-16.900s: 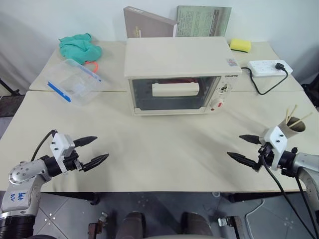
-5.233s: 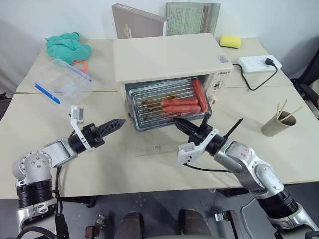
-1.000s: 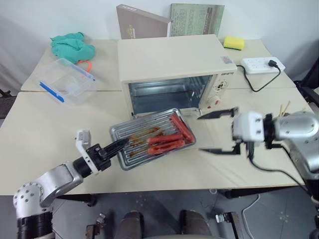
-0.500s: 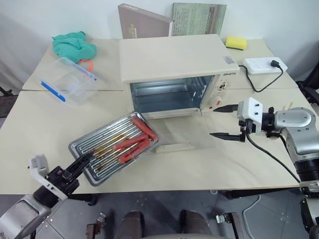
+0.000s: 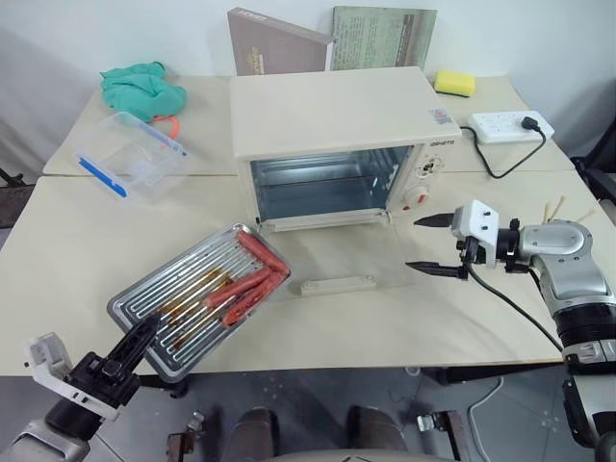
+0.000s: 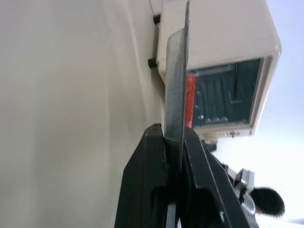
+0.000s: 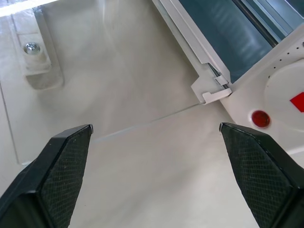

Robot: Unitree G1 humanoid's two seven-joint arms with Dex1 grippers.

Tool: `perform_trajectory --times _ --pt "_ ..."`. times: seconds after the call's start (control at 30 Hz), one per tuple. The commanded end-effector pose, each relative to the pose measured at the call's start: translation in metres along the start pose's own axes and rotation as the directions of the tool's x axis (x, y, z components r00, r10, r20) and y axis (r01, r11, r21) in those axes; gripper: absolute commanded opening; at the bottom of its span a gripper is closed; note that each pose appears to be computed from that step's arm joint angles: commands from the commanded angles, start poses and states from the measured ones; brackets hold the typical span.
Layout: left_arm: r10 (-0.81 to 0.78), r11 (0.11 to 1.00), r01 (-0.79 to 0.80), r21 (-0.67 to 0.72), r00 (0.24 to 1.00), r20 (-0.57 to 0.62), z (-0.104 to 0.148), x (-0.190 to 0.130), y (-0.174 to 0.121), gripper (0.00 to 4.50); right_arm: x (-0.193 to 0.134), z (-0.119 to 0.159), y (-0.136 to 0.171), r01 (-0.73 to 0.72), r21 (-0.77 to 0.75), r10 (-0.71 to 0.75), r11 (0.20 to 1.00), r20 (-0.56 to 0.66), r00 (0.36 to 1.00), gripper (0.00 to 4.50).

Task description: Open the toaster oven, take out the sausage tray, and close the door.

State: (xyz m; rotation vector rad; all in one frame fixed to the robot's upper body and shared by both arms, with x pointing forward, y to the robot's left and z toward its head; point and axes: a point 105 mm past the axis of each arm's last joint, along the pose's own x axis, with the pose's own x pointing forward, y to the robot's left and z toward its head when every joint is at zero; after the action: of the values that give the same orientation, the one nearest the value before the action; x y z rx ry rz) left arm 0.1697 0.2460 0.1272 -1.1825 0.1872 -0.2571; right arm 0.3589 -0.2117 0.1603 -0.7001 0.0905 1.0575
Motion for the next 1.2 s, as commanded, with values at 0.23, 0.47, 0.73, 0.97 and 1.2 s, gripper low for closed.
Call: perform_trajectory --times 0.23,0.47,0.73,0.97,1.2 --pt "-0.035 0.999 0.03 0.033 0.988 0.147 0.007 -0.019 -0.019 0.0 -0.003 -0.023 -0.002 0.043 0.028 -0.04 0.999 -0.081 0.996 3.23" --pt "-0.011 1.0 0.004 0.03 0.966 0.258 0.015 -0.028 -0.021 0.0 0.006 -0.016 0.004 -0.003 0.108 0.005 0.994 -0.011 1.0 0.79" --pt "0.005 0.999 -0.016 0.027 0.924 0.382 0.034 -0.032 -0.02 0.0 0.016 -0.005 0.012 -0.067 0.266 0.042 0.962 0.097 0.994 0.03" --pt "0.0 0.999 -0.014 0.032 0.917 0.4 0.045 -0.024 -0.02 0.0 0.005 0.029 -0.012 -0.025 0.375 -0.075 0.927 0.249 0.966 0.03" --pt "-0.006 1.0 -0.005 0.029 0.927 0.374 0.045 -0.015 -0.02 0.0 -0.002 0.055 -0.038 0.049 0.412 -0.2 0.91 0.331 0.922 0.03"
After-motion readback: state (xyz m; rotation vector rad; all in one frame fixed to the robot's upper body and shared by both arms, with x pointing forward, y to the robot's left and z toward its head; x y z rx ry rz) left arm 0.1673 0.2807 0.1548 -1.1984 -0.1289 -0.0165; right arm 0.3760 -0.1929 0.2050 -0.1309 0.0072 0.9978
